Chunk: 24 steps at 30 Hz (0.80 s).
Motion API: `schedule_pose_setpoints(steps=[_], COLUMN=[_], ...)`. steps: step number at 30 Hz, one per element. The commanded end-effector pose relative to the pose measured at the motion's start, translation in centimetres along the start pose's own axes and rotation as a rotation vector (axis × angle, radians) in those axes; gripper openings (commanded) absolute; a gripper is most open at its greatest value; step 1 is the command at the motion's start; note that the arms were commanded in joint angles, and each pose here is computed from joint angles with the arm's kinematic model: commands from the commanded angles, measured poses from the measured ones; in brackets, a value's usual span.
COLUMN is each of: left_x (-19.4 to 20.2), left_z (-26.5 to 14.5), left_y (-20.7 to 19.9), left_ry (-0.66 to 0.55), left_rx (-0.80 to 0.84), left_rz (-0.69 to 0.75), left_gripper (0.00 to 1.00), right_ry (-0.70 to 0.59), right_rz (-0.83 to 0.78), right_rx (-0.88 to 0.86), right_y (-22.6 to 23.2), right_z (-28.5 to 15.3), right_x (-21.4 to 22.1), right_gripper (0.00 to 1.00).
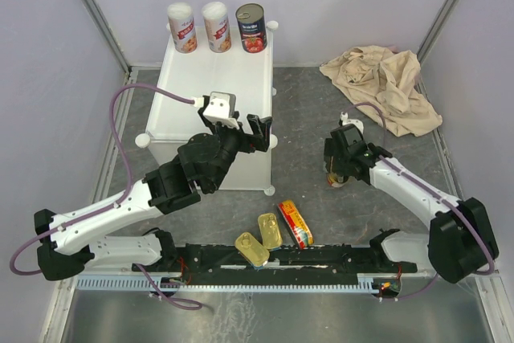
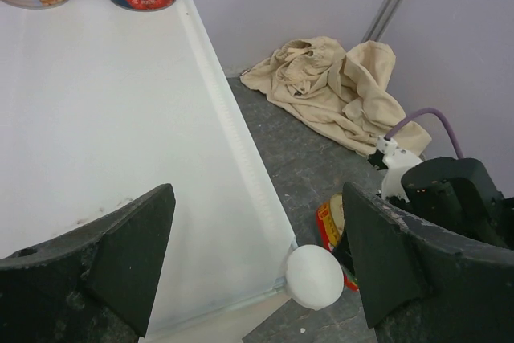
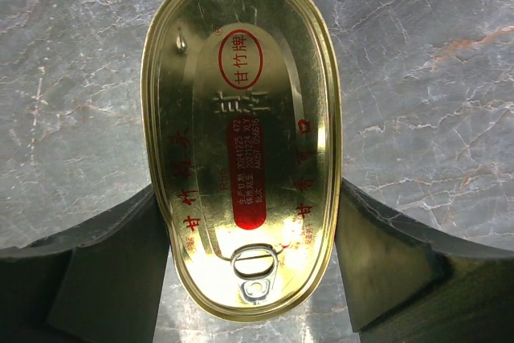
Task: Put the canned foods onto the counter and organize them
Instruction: Pick up the canned food from the center of the board, then place the canned food on the counter.
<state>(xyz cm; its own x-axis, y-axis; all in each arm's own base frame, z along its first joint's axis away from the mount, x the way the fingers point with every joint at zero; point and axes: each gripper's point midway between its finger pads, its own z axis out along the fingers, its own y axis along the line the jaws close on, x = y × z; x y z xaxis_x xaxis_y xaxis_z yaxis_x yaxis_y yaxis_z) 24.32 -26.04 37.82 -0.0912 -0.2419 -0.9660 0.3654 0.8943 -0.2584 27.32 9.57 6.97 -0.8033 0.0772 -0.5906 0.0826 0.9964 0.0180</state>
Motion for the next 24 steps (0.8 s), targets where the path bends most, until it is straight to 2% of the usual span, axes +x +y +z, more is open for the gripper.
schedule_pose_setpoints(steps=[1,12,24], left_x=[-2.8,-4.7,-6.9], left_z=[-0.6,-0.7,0.7], left_y=[0.6,0.7,-1.2], left_ry=[-0.068,-0.091,-0.085], left_rx=[-0.021,-0.042,-0.031], left_rz=[-0.011,-0.021,-0.003], left_gripper=[0.91,0.94,0.99], right_ry=[-0.139,-0.285,-0.453], right_rz=[0.044,0.047,0.025], right_rx=[-0.044,-0.182,-0.375], right_y=[0.5,2.1,6.3], right_z=[-3.0,-10.8,-19.9], right_x=[-4.0,-9.7,-16.7], right_gripper=[0.21,0.18,0.17])
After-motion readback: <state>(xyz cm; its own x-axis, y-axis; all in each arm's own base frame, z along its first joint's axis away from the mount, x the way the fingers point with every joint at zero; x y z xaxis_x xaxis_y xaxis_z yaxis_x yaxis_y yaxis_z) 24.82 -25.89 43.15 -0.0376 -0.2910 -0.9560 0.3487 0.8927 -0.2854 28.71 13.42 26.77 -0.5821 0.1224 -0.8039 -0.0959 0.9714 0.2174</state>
